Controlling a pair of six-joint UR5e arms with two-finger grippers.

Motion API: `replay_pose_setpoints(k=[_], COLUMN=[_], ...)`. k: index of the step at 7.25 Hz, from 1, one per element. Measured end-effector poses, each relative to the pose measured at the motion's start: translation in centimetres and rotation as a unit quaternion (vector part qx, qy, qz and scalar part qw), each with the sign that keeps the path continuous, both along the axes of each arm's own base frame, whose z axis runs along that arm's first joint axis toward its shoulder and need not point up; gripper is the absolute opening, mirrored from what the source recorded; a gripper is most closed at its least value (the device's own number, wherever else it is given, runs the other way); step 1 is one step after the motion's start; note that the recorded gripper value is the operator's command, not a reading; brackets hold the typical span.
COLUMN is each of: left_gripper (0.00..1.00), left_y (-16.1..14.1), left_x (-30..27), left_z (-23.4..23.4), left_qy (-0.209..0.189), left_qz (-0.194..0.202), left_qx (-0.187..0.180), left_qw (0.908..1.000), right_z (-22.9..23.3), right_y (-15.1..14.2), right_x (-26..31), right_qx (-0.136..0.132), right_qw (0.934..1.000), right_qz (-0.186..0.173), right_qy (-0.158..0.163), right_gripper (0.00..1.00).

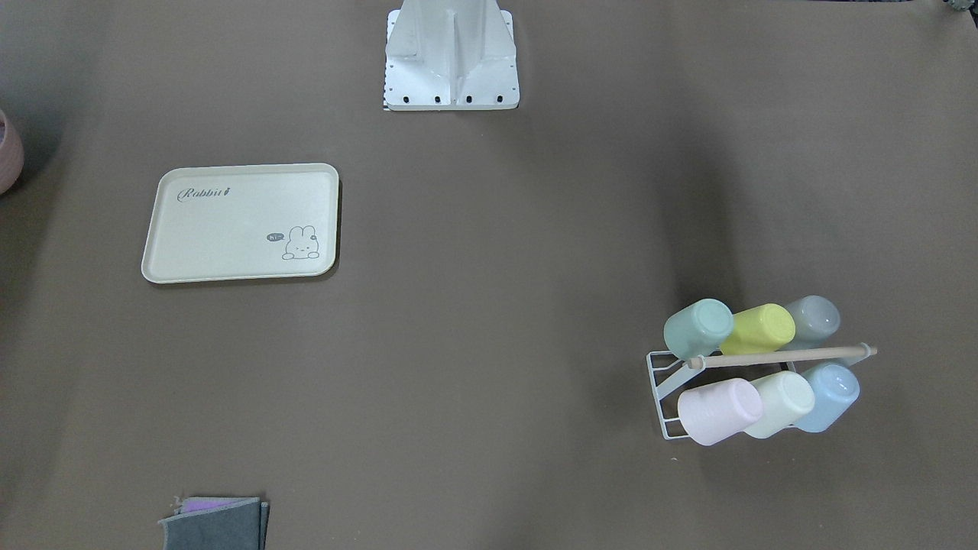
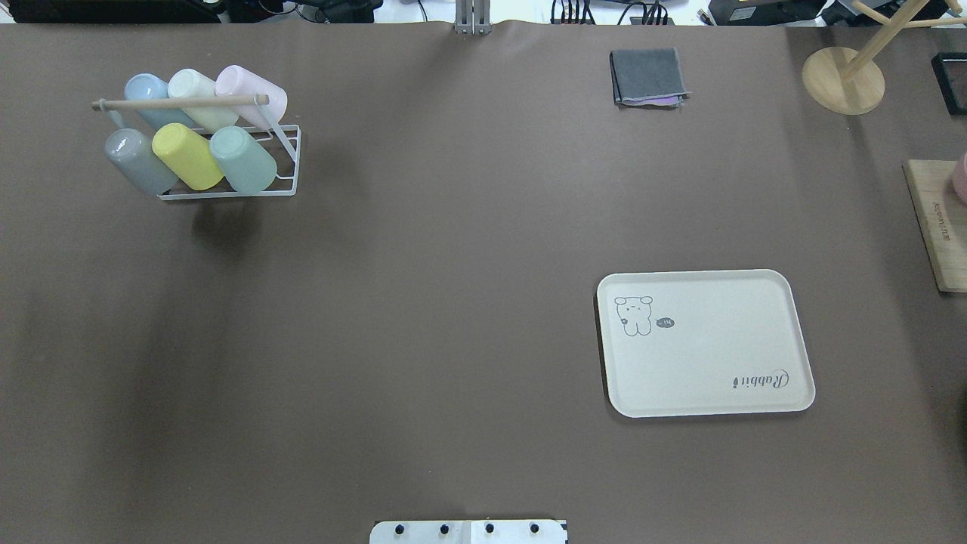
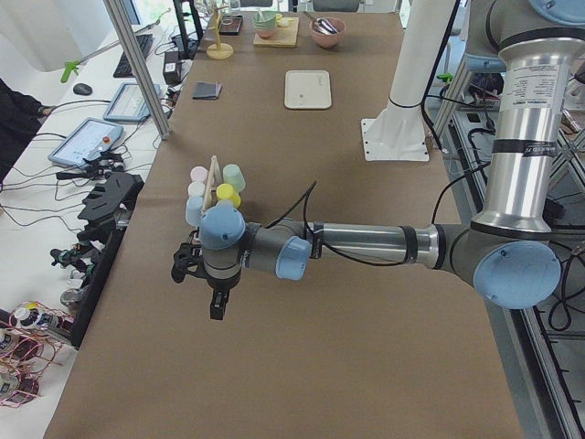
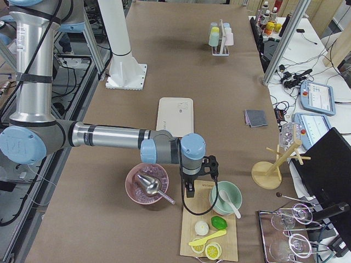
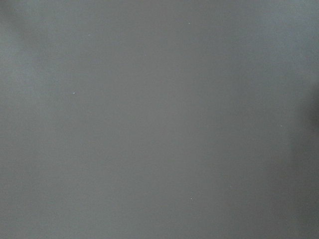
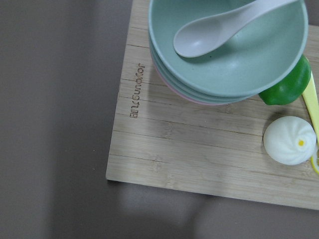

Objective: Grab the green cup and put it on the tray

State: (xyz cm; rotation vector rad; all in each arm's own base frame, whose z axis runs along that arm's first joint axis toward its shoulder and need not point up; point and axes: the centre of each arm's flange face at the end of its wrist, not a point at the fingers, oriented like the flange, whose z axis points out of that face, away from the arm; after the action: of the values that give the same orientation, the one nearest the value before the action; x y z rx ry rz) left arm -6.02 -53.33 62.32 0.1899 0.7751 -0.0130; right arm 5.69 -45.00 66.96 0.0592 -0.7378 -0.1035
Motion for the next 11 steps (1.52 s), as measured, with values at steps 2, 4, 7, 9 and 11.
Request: replay_pose_setpoints(k=[2,4,7,9,11], left_gripper=[0.99,0.99,0.99,0.99,0.99], left_y=[0.1,0.1,-0.1,-0.1,-0.2], left_x=[0.0,0.0,0.0,0.0,0.0], left_z=[0.2,0.2,0.1,0.1,0.1], left_qy=[0.000,0.000,0.000,0.000,0.000], left_qz=[0.000,0.000,0.000,0.000,0.000], left_qx=[-0.001,-0.001,0.000,0.000,0.000], left_qw=[1.0000,1.0000,1.0000,1.0000,1.0000], right_z=[-0.1,-0.3,-0.4,-0.4,-0.6], right_y=[0.0,0.0,0.5,0.7,0.6], right_x=[0.2,0.8,1.4,1.8,1.8], right_qx=[0.002,0.005,0.006,0.007,0.008], right_qw=[1.0000,1.0000,0.9999,0.9997,0.9997], right_qz=[0.002,0.008,0.015,0.018,0.018], right_qy=[0.004,0.004,0.004,0.012,0.014], right_gripper=[1.00,1.00,0.99,0.99,0.99])
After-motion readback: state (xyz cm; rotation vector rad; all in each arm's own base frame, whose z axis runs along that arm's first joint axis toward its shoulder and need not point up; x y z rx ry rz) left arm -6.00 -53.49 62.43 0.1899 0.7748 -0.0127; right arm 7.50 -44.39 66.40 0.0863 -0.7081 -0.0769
